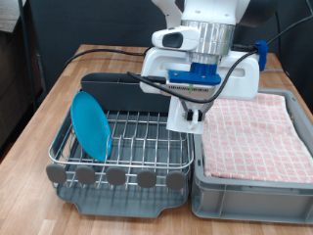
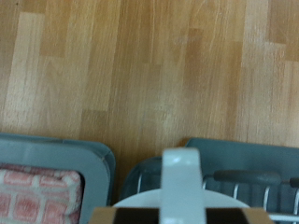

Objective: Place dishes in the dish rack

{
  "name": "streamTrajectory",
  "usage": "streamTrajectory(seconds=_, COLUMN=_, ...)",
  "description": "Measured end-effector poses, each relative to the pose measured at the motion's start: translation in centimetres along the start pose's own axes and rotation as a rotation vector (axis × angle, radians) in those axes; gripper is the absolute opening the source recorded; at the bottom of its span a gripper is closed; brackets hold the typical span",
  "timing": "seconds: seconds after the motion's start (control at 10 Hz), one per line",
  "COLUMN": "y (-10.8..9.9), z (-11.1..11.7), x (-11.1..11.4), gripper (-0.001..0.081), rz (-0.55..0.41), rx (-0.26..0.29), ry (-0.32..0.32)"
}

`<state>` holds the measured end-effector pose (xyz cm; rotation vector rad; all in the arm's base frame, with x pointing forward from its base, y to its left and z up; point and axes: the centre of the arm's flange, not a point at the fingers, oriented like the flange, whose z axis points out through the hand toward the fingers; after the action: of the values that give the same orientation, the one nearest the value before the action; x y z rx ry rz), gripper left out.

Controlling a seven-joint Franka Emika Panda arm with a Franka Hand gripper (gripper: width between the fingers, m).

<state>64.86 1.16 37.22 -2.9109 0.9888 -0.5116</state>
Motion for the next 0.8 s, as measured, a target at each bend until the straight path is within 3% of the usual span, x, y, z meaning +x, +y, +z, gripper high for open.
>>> streamTrajectory(seconds=0.2, y=-0.6, z=1.4, x=1.8, gripper=0.0071, rz=0.021, rx=0.014, ry=0.004)
streamTrajectory(seconds=0.5, y=-1.4, z=3.3, x=3.3, gripper=0.0071, rz=0.031, rx=-0.039, ry=-0.095)
streamTrajectory(seconds=0.8, y=-2.4, z=4.5, x=4.3, gripper=0.0071, rz=0.034, rx=-0.033, ry=-0.113)
